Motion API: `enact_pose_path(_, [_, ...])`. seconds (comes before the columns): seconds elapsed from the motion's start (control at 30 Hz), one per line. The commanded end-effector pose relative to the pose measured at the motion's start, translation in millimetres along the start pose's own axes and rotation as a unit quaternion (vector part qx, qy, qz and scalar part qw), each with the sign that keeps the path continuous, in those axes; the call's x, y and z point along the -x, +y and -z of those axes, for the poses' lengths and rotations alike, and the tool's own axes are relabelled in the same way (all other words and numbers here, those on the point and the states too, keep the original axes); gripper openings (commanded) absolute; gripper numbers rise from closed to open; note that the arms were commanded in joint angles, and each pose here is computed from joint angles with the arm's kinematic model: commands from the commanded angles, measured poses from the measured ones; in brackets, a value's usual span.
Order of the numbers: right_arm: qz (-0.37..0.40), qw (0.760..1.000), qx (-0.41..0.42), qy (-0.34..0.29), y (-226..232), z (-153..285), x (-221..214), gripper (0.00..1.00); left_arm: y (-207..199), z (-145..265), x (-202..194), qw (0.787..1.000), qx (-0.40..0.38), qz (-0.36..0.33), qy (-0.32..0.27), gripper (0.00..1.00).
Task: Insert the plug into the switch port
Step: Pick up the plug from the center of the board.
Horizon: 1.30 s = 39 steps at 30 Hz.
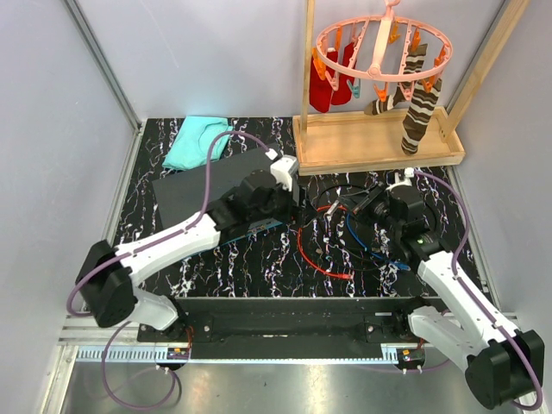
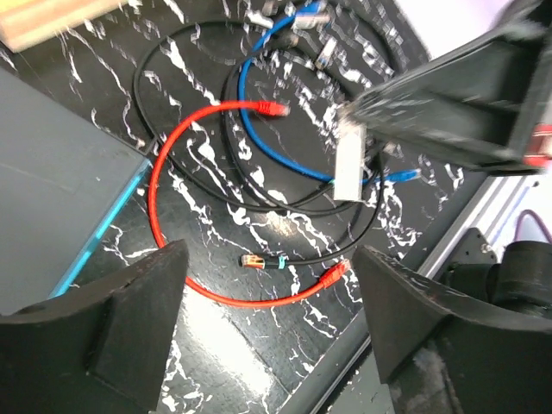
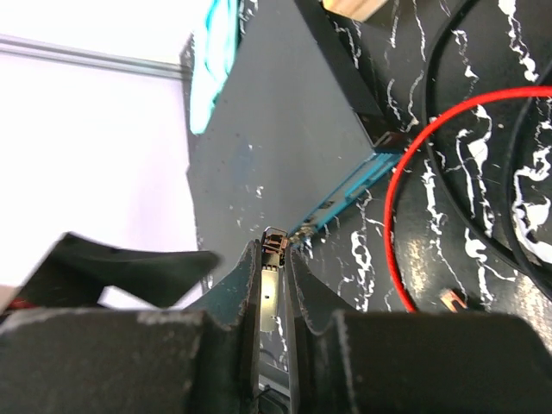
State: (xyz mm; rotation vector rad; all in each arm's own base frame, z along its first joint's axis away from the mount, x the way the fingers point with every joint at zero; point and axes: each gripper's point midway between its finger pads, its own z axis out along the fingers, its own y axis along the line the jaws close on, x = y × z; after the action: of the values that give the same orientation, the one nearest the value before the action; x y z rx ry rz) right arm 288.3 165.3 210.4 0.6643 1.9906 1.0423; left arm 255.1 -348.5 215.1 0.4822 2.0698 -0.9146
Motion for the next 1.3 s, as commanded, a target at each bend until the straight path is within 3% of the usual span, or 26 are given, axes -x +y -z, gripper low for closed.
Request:
enact_pose_path(0.0, [-0.015,0.999,0.026,-0.026,12.1,4.9,7.6,0.04,-27.1,-13.0,35.7,0.998,-0.027,-0.007,-0.053,0.78])
enact_pose_path(0.27, [-0.012,0.999,0.034,-0.024,15.4,8.6,6.5,0.04,-54.6,-31.3,32.5,0.997,-0.065,-0.019,-0.044,0.70])
enact_pose_path(0.4, [-0.011,0.999,0.037,-0.031,16.9,10.9,9.3,0.04,-53.0,-40.4,23.1,0.998,-0.062,-0.009,-0.031,0.61])
enact_pose_path(0.97, [0.003,0.999,0.045,-0.025,19.1,13.7,6.8,0.05,-64.9,-48.4,27.0,0.995,-0.089,0.002,-0.045,0.43])
enact_pose_path(1.13, [0.014,0.998,0.052,-0.026,22.8,16.1,7.6,0.05,-65.4,-50.0,23.5,0.995,-0.094,-0.001,-0.039,0.14])
enact_pose_path(1.17, [0.023,0.998,0.057,-0.026,25.0,16.9,7.5,0.05,-65.2,-49.7,21.8,0.995,-0.094,-0.008,-0.037,0.05])
enact_pose_path(1.27, [0.044,0.997,0.069,-0.016,30.5,18.0,5.4,0.11,-63.3,-42.6,22.9,0.993,-0.097,-0.046,-0.042,0.00])
